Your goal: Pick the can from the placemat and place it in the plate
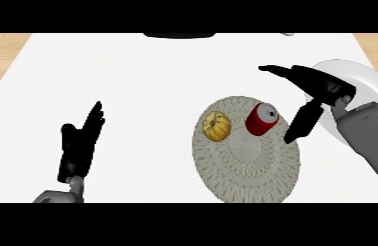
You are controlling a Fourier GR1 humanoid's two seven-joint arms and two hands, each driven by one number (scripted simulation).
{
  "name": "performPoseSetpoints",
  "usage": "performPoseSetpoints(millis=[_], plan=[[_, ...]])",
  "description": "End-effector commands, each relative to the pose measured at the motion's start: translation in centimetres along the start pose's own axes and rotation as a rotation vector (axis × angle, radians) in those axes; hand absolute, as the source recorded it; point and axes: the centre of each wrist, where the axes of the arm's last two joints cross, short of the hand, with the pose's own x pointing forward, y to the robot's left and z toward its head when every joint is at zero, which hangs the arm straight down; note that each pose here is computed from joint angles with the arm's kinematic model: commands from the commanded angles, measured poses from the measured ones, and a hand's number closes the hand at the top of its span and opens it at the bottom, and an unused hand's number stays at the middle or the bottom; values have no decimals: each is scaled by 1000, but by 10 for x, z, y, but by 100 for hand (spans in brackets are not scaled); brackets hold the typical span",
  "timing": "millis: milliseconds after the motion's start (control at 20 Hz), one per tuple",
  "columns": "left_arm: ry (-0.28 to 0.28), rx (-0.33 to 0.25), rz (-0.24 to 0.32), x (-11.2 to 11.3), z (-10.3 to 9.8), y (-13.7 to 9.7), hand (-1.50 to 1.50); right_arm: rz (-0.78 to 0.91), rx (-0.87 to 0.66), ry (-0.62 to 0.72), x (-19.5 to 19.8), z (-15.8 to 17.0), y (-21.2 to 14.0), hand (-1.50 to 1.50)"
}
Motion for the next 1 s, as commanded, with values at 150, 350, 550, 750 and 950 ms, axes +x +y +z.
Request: performPoseSetpoints(millis=[150,350,550,750,950], plan=[[2,24,19,-5,-11,-6,0,36,65,49,-4,-9,12,-150],[-11,8,7,10,-8,-6,0,29,102,63,0,-33,23,-150],[6,13,16,-4,-10,3,0,33,117,53,-2,-37,23,-150],[1,-18,4,-15,14,3,0,36,140,55,5,-43,31,-150],[4,12,-1,7,2,4,0,29,137,63,-5,-48,47,-150]])
